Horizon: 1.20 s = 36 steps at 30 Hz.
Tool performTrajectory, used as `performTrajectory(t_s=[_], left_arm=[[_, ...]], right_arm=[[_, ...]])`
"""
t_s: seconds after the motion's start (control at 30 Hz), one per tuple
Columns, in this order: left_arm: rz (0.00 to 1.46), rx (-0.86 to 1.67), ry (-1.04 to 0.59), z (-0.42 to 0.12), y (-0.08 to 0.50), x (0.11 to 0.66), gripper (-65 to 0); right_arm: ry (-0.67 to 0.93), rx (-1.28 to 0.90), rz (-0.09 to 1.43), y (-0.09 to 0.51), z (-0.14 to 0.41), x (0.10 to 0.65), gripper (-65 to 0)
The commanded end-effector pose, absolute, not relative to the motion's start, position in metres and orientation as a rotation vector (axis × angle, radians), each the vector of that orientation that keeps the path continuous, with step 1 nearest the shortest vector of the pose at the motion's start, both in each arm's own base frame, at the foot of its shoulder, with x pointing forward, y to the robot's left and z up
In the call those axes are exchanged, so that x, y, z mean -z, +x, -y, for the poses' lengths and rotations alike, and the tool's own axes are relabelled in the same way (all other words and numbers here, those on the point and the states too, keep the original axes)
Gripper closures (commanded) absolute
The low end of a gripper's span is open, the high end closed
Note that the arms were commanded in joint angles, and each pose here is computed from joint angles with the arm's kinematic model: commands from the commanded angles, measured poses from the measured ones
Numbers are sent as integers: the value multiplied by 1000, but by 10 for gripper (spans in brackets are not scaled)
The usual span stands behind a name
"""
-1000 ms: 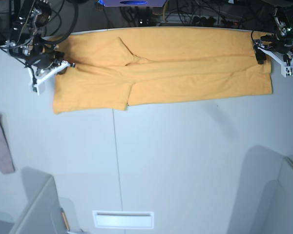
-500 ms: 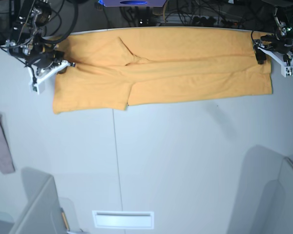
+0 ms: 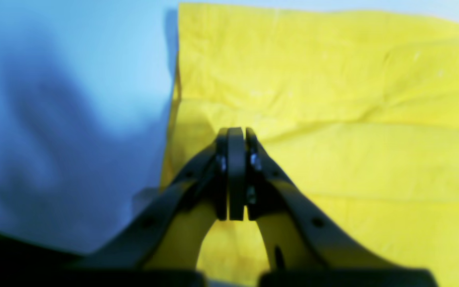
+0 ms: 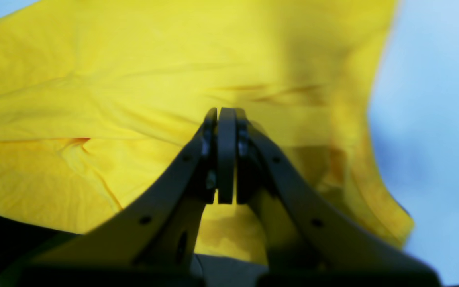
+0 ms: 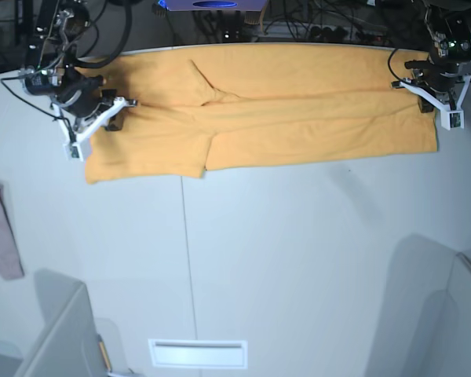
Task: Fold the T-shirt properly
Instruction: 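Grasp the ends of the folded strip with both grippers and pull it toward the robot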
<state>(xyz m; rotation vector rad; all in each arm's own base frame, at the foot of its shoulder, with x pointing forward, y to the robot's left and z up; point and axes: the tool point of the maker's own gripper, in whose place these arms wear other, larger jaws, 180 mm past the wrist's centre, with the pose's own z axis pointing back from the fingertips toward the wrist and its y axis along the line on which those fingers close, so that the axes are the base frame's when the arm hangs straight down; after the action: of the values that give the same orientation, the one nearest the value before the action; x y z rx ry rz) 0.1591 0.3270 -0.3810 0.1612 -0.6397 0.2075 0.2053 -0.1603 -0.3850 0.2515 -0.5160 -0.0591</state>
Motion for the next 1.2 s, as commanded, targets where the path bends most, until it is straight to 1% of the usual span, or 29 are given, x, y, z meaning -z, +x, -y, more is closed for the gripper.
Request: performTrajectory(t_s=[0.0,0.17,0.3,0.43,0.53,0.67,0.8,1.03,1.17], left_arm=[[659,-216,168,-331,162,378,0],[583,-290,135,-339,153,412,0],[523,-313,117,-338,155,439,0],[473,-268,165,-342,172,455,0],[491,-277,169,-344,198,457,0],[542,-303,138,-342,238,451,0],[609,-312,125,-342,271,433,0],[691,-306,144,-348,287,406,0],[762,-285,158,-347,296,381,0]], right_arm=[[235,53,516,207,166,387,0],[255,98,409,196,168,422,0],[258,139,386,198,176,444,0],[273,178,388,214,179,458,0],[291,200,387,235,179,464,0],[307,221,447,271,180,458,0],[321,217,491,298,180,445,0],[326,180,606,320,176,410,0],[337,169,657,326,169,394,0]])
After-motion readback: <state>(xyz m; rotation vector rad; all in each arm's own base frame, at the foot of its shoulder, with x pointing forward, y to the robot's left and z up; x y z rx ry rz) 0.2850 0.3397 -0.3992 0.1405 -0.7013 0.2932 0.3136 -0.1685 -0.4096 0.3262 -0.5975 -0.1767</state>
